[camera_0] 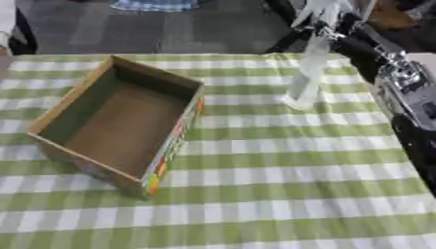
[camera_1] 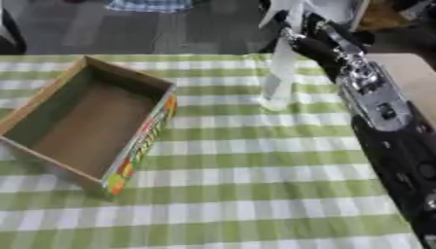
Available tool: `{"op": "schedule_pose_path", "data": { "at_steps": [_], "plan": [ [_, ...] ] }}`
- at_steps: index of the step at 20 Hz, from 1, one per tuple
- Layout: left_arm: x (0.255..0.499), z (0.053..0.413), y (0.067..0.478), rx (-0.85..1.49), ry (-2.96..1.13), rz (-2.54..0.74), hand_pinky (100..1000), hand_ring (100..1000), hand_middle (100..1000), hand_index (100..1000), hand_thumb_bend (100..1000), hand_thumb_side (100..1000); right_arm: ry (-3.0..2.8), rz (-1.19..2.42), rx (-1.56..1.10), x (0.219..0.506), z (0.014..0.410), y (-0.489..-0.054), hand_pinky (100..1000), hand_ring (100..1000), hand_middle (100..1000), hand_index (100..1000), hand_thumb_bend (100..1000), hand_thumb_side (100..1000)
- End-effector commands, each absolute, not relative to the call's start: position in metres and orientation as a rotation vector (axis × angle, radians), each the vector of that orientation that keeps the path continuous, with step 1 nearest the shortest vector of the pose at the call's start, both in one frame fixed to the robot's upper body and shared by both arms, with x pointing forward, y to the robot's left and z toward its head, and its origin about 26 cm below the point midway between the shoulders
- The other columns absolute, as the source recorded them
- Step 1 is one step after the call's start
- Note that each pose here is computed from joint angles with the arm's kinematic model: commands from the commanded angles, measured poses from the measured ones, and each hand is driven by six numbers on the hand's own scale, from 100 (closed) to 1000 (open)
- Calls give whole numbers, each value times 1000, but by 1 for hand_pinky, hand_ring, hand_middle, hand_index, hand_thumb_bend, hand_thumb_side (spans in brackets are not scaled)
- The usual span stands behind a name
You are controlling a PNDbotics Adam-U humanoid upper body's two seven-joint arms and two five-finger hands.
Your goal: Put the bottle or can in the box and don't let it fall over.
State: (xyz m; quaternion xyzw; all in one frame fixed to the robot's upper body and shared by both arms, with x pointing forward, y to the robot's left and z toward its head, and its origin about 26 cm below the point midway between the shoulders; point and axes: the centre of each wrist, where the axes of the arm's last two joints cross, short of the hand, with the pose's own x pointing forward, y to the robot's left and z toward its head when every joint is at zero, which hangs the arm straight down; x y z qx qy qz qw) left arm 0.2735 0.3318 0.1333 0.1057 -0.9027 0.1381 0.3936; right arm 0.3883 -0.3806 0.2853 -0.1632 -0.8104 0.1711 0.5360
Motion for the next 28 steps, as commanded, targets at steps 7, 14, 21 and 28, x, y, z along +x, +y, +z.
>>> {"op": "schedule_pose_path", "data": {
  "at_steps": [7,14,21,28],
  "plan": [
    [274,141,332,256,-2315,323,928,764,888,882,124,827,-1942,399,-461,388,299,-383,911,1000,1000,1000,100,409],
    [274,140,332,253,-2313,319,928,765,889,882,122,830,-1941,393,-444,389,298,-383,909,1000,1000,1000,100,423],
    [274,140,331,251,-2311,313,930,767,890,882,121,831,-1941,391,-428,391,299,-380,907,1000,1000,1000,100,430],
    [274,140,331,247,-2311,309,931,767,891,879,122,831,-1930,383,-419,394,298,-379,905,1000,1000,1000,100,398]
  ]
}}
